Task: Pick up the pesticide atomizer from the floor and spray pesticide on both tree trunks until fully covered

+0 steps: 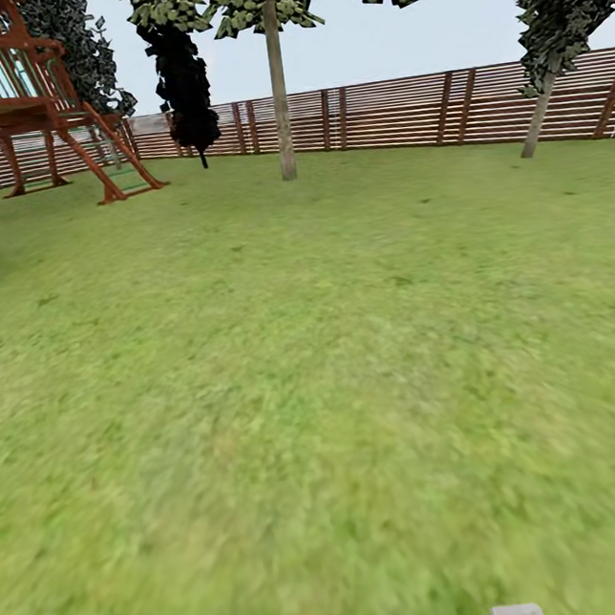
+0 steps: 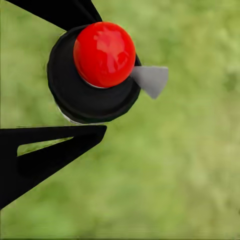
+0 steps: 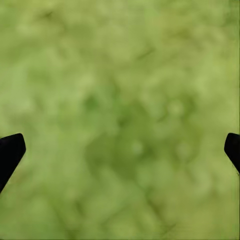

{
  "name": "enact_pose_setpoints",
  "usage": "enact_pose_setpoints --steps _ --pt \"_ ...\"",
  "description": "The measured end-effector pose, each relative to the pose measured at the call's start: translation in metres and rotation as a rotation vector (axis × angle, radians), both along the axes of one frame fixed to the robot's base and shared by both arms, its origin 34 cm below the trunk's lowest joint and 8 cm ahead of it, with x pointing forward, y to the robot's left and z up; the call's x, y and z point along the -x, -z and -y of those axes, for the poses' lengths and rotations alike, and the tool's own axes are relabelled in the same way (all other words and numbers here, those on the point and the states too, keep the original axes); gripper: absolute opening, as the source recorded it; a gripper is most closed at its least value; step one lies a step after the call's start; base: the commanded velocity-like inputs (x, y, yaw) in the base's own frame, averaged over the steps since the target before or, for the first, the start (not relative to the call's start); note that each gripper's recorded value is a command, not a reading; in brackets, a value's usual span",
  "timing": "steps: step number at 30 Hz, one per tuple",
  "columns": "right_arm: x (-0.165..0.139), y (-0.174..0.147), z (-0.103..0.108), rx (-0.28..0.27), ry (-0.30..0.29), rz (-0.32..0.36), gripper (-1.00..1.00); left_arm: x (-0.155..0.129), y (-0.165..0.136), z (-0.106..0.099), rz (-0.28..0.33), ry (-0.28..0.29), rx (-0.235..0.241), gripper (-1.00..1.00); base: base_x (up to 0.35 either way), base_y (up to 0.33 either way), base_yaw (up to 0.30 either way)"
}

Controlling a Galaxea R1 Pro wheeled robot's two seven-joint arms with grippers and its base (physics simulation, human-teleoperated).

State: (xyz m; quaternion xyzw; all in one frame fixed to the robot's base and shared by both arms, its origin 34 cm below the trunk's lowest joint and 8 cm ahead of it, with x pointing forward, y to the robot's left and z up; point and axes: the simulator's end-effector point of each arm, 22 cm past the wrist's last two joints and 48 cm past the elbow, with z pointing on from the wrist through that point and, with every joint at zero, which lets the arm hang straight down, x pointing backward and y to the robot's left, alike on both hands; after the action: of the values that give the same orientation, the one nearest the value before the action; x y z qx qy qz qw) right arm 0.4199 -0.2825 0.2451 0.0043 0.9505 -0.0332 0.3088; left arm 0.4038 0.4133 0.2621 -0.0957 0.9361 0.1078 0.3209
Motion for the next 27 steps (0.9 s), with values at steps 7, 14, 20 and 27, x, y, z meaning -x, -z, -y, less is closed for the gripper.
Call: enact_pose_setpoints --steps 7,14,20,27 --pt "0.0000 0.0000 0.0000 0.000 0.000 0.000 1.00 0.0000 0.0002 0.0009 0.000 0.000 0.001 -1.00 0.341 0.000 0.000" --pt "-0.0001 -0.0001 0.0001 0.000 0.000 0.000 1.00 0.0000 0.0002 0.0009 0.000 0.000 0.001 -1.00 0.341 0.000 0.000" --pt "0.0001 0.0000 0.0003 0.000 0.000 0.000 1.00 0.0000 0.0004 0.0016 0.000 0.001 0.002 -1.00 0.341 0.000 0.000" --pt "0.0000 0.0000 -0.0005 -0.001 0.000 0.000 1.00 0.0000 0.0004 0.0020 0.000 0.000 0.003 -1.00 0.341 0.000 0.000"
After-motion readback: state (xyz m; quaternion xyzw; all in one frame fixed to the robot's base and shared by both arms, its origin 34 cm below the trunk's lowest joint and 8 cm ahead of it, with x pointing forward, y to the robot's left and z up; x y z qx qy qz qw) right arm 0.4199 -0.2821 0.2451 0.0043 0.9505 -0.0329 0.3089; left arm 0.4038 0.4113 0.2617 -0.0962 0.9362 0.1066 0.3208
